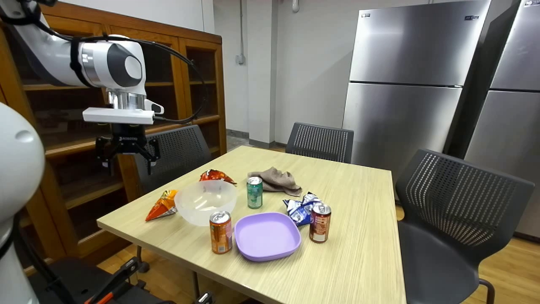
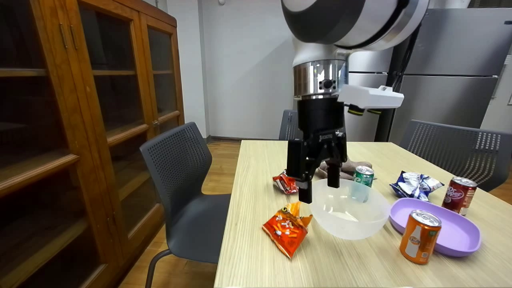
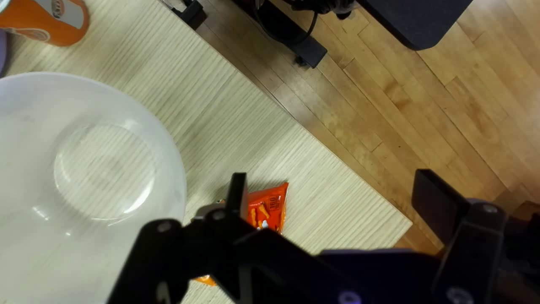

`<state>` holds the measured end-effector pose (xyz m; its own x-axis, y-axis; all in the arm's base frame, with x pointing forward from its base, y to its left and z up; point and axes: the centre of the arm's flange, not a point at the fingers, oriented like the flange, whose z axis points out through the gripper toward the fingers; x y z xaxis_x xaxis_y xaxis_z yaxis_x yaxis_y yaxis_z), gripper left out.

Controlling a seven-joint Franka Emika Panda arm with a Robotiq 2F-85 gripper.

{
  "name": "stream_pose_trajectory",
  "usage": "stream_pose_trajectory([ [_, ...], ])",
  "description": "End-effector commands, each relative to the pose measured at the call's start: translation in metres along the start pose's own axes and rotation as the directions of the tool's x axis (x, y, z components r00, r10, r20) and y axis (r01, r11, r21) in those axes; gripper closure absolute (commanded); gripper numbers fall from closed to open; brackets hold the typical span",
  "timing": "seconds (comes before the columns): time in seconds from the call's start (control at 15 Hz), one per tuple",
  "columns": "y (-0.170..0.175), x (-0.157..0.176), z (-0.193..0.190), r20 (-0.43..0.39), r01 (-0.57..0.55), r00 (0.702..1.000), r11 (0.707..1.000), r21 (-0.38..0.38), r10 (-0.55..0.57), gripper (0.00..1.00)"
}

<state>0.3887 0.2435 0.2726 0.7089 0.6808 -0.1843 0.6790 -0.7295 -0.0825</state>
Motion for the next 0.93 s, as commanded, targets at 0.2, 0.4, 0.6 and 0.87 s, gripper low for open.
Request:
stream_pose_trajectory([
  [0.2,-0.005,0.048,0.018,-0.015,-0.024,1.0,1.0,-0.02,0.024,0.0],
  [0.4,0.0,0.061,0.026,-0.015,-0.007,1.0,0.998,-0.065,0.006,0.0],
  [0.6,0.007,0.074,0.037,-0.013,0.023,1.0,0.995,-0.102,-0.024,0.0],
  [0.87,0.015,0.09,0.054,-0.021,0.019,1.0,0.99,-0.137,-0.022,0.0],
])
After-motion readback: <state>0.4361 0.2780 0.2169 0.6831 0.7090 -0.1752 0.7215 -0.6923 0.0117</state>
